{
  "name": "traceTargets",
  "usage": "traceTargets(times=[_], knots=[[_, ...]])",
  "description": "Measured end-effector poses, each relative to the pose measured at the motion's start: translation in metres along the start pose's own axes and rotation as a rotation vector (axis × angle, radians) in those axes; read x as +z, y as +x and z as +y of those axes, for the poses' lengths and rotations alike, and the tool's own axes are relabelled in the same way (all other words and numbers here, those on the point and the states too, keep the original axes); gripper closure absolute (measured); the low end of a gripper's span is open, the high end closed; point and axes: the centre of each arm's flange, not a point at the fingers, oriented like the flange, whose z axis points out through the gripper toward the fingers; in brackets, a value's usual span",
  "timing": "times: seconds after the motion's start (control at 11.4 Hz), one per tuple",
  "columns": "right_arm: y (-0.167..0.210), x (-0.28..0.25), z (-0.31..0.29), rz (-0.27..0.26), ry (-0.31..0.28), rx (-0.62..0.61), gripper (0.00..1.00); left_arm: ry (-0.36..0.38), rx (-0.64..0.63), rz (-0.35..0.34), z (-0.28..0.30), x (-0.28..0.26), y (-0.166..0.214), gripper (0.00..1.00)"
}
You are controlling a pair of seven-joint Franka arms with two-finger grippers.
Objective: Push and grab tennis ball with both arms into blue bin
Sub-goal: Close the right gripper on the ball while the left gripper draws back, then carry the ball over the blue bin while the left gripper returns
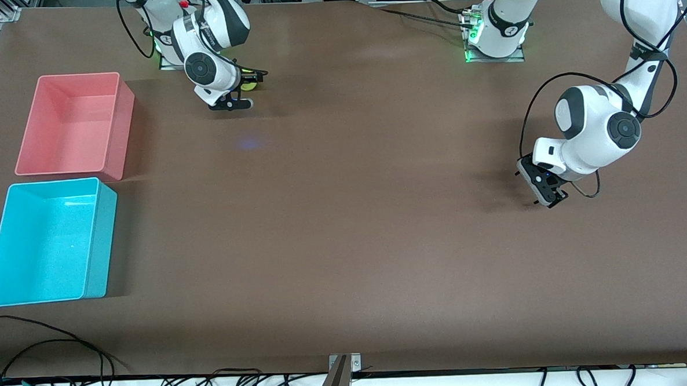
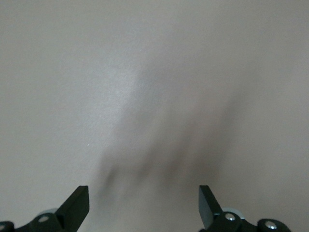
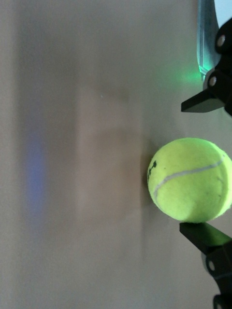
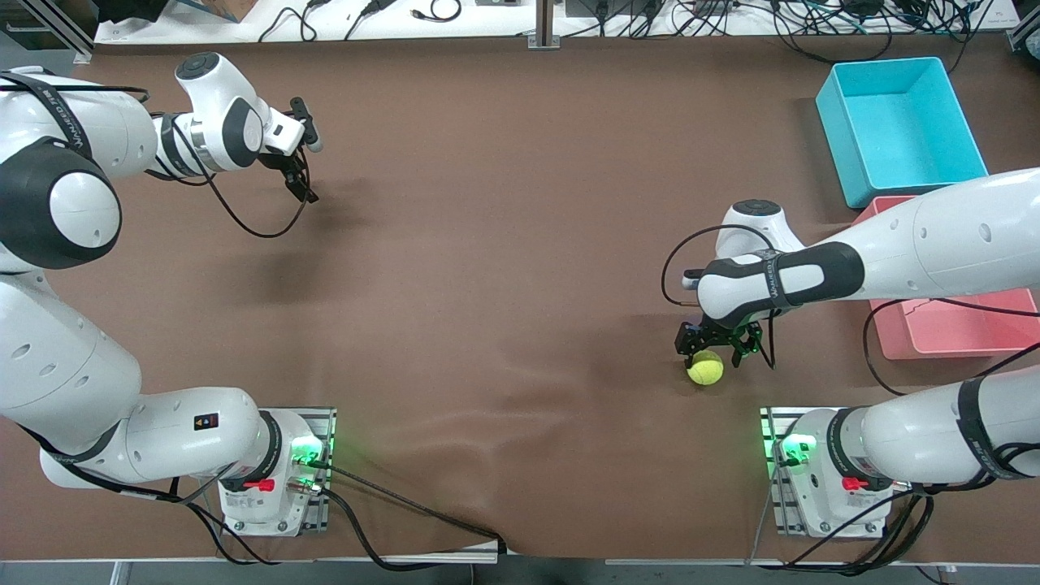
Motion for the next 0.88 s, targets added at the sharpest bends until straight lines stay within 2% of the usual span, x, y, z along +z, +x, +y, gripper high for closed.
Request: traceTargets(times=[0.18, 0.44, 0.53, 0.61, 0.7, 0.88], knots=[[-0.001, 0.003, -0.001, -0.008, -0.001, -0.001, 0.00, 0.021, -0.017, 0.003, -0.008, -0.009, -0.007, 0.00], [0.000, 0.007, -0.001, -0.016, 0.000, 0.001, 0.04, 0.093, -0.024, 0.024, -0.019, -0.049, -0.008, 0.00], [0.000, 0.007, -0.001, -0.014, 0.001, 0.001, 0.09, 0.115, -0.022, 0.031, -0.020, -0.062, -0.006, 0.00], [0.000, 0.007, -0.001, -0.013, 0.002, 0.002, 0.26, 0.131, -0.020, 0.036, -0.019, -0.073, -0.005, 0.00], [0.001, 0.006, -0.002, -0.011, 0.003, 0.015, 0.33, 0.142, -0.023, 0.039, -0.019, -0.084, -0.005, 0.00], [0.003, 0.001, -0.006, 0.001, 0.010, 0.045, 0.34, 0.148, -0.071, 0.043, -0.016, -0.106, -0.003, 0.00]])
